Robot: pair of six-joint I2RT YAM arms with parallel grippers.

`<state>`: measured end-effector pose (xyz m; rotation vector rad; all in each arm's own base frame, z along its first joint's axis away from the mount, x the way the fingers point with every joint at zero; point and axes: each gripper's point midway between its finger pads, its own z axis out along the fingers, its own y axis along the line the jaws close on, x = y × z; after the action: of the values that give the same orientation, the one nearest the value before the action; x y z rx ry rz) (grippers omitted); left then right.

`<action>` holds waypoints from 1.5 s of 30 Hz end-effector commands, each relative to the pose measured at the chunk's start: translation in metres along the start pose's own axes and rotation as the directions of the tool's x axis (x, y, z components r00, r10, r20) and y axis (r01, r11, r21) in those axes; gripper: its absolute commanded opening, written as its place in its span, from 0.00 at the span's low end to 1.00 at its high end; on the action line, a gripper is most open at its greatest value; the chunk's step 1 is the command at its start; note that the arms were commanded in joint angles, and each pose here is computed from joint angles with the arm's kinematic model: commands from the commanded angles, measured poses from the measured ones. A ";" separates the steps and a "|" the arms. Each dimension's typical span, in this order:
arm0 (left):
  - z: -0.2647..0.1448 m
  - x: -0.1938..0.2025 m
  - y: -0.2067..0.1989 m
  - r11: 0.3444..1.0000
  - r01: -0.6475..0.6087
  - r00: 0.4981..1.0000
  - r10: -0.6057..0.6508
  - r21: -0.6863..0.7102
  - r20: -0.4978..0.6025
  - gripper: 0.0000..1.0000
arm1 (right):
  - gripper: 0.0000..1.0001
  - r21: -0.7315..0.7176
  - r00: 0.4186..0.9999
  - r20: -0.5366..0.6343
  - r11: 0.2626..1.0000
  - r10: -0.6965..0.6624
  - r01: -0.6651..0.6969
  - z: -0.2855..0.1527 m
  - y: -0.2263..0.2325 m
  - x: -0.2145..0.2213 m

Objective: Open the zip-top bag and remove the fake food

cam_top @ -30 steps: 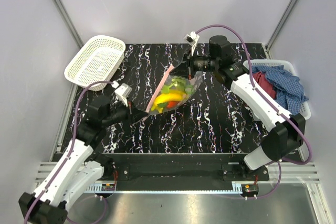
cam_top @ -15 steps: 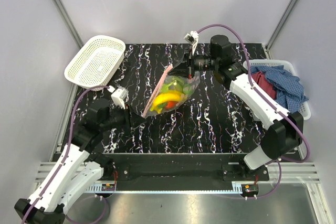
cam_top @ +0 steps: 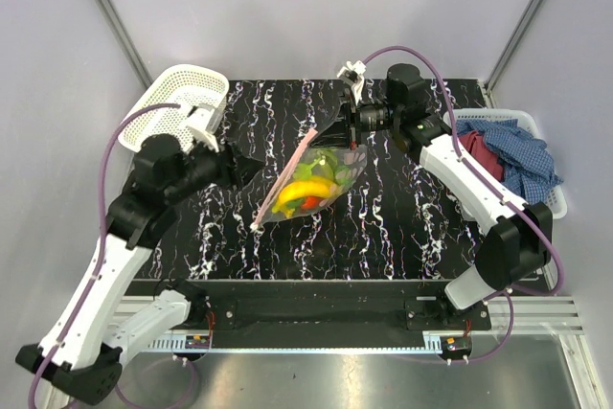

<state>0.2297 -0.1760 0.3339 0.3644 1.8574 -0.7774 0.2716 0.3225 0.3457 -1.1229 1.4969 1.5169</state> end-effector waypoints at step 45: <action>0.039 0.030 -0.037 0.944 0.121 0.990 -0.094 0.306 -0.101 0.00 | 0.50 0.225 0.942 0.132 0.916 0.309 -0.332 -0.003 -0.022 -0.021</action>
<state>0.2231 -0.2189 0.2745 0.5055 1.9616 -1.0459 0.2735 0.3242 0.3463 -1.0265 1.5758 1.5752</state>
